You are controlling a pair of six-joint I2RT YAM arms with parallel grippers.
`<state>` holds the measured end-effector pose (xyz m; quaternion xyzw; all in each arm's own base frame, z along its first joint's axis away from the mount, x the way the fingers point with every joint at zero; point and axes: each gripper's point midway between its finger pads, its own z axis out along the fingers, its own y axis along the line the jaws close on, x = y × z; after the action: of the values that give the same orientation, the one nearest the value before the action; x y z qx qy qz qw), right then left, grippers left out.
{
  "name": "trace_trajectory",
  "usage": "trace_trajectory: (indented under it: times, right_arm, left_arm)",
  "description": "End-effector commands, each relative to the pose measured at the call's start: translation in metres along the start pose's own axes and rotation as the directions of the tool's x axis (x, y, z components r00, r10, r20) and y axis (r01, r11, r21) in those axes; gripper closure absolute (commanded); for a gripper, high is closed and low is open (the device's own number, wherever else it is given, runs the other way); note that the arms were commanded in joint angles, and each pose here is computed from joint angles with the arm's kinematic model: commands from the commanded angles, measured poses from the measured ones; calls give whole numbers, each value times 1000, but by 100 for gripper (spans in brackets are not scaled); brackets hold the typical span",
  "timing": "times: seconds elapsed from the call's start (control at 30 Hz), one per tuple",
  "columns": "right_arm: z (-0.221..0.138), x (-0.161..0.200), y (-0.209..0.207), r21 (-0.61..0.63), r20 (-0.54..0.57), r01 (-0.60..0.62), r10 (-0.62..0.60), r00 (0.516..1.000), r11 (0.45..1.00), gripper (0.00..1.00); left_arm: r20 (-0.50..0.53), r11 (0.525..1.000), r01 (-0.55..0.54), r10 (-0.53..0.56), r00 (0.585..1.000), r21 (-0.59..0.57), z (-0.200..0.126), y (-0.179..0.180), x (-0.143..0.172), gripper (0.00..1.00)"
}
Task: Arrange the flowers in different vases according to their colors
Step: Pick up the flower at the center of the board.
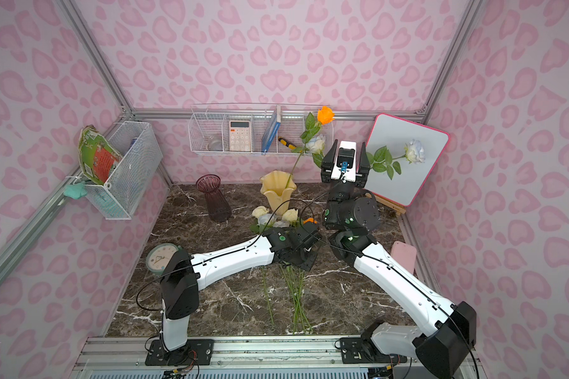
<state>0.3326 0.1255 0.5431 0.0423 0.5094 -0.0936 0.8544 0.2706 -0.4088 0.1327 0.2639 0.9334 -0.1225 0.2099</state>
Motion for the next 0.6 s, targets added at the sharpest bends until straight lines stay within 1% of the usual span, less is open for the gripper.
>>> trace_trajectory:
  times: [0.0,0.23,0.43,0.57]
  right_arm:
    - [0,1,-11,28,-34,-15,16,999,999,34]
    - [-2,-10,-34,92,-66,-6,12,998,996,34]
    - [-5,-17,-49,113,-102,12,-1,995,994,33]
    - [-10,-20,-60,123,-108,8,6,994,992,33]
  left_arm:
    - [15,1000,-11,12,1000,-20,0,3,-4,50]
    - [-13,1000,-14,13,1000,-12,12,2,-4,50]
    - [-93,998,-42,38,995,-44,27,6,3,51]
    - [-141,997,-33,22,990,-75,39,10,8,53]
